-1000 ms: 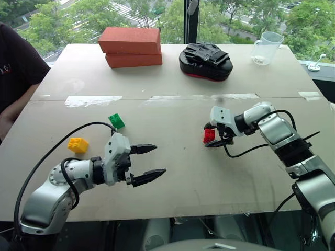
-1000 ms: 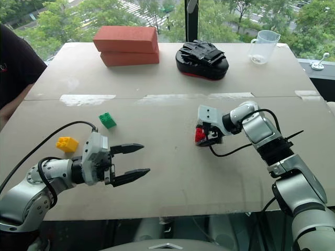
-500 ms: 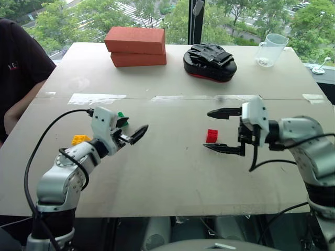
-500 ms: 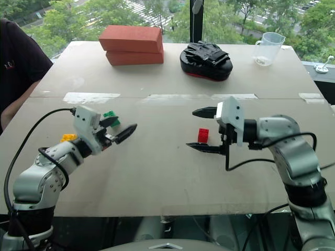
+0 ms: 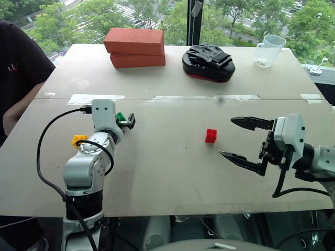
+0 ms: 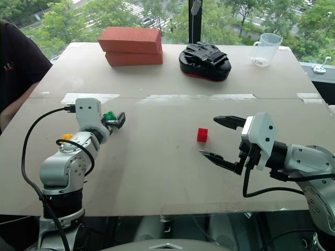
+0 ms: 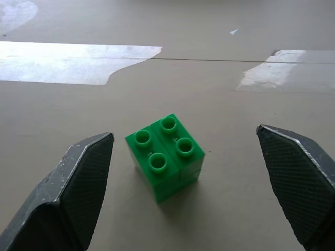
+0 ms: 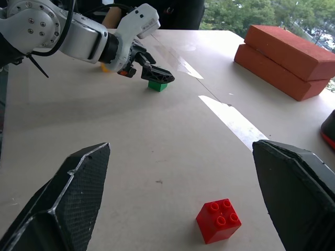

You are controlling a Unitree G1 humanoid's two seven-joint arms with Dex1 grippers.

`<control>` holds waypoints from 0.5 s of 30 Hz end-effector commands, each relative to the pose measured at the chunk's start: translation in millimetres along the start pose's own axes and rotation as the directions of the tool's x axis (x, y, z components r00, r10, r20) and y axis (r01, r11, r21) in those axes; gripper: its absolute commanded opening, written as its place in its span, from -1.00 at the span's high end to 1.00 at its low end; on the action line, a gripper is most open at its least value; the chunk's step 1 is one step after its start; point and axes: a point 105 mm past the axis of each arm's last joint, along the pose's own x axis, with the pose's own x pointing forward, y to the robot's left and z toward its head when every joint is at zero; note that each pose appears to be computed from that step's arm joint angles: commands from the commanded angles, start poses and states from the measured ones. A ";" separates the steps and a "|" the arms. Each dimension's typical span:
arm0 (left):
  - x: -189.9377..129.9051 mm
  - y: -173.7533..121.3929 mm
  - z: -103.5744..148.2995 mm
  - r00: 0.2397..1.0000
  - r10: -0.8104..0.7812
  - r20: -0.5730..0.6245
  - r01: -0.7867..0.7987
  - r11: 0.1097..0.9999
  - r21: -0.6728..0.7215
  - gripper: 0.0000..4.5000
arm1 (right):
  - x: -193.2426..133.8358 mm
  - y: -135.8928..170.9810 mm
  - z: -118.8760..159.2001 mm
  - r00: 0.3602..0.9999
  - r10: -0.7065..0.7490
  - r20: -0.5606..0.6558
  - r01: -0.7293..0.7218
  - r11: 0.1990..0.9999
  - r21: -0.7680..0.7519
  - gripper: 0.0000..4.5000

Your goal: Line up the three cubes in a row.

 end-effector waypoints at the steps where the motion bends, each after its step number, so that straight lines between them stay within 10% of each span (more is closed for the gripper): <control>1: 3.4 3.6 11.4 0.997 0.054 0.046 -0.053 0.999 -0.012 -1.00 | -4.3 -0.1 8.9 1.000 -0.015 0.010 0.016 0.999 -0.049 -0.99; 5: 8.9 -0.8 2.3 0.999 0.051 0.016 -0.051 0.998 -0.035 -1.00 | -5.7 -2.0 9.3 1.000 -0.024 0.002 0.024 0.998 -0.050 -0.99; 12: 11.4 2.8 -4.5 0.998 0.062 0.009 -0.061 0.997 -0.036 0.29 | -5.9 -2.1 14.2 1.000 -0.014 0.016 0.015 0.998 -0.055 -1.00; 15: 10.7 -4.8 -2.7 0.999 -0.035 0.038 0.035 0.999 -0.009 0.44 | -6.2 -1.7 14.6 1.000 -0.016 0.017 0.017 0.999 -0.050 -1.00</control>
